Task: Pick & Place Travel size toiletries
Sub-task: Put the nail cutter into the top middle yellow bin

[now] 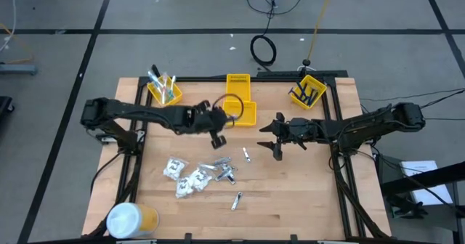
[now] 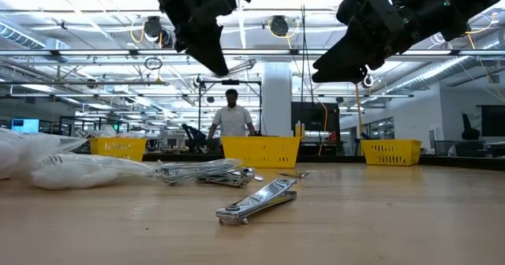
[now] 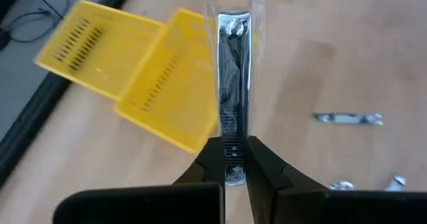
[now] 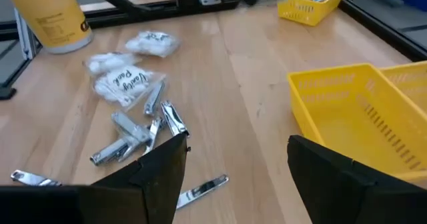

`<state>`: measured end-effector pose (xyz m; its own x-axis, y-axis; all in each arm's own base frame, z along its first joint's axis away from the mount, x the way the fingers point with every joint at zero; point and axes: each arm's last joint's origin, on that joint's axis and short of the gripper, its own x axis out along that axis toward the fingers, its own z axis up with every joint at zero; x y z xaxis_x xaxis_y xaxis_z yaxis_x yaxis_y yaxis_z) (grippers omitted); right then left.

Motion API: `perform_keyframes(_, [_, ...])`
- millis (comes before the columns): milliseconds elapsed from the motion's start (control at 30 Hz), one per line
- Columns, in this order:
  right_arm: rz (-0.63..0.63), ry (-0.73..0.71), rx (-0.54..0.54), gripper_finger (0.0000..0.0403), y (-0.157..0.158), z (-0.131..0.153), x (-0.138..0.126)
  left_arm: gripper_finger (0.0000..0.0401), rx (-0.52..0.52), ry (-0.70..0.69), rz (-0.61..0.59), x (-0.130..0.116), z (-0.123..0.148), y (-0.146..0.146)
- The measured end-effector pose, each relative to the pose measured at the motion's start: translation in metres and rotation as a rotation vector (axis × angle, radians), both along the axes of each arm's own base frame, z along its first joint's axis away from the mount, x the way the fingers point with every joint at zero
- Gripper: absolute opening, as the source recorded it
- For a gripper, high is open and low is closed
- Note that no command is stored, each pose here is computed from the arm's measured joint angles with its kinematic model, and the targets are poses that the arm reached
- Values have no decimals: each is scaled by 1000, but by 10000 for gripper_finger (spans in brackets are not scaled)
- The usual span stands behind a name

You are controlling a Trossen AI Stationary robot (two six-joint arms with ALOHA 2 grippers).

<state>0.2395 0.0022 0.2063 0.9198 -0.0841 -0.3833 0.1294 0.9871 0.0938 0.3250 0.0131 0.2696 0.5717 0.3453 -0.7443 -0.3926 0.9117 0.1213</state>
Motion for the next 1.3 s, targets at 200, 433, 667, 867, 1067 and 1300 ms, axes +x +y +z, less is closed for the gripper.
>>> perform_keyframes(200, [0, 7, 0, 247, 0, 0, -1, 15, 15, -82, 32, 7, 3, 51])
perform_keyframes(433, [-3, 13, -4, 247, 0, -1, -1, 15, -85, -215, 1, 22, -19, 120])
perform_keyframes(667, [-4, 19, -9, 247, -1, -1, -1, 15, -191, -196, 114, 25, -76, 179])
perform_keyframes(867, [-6, 19, -10, 247, -1, -1, -1, 25, -234, -168, 201, 21, -105, 202])
perform_keyframes(1067, [-6, 19, -10, 247, -1, -1, -1, 102, -231, -180, 222, 20, -103, 203])
perform_keyframes(1300, [-8, 19, -6, 247, -1, -1, -1, 173, -205, -223, 197, 26, -98, 200])
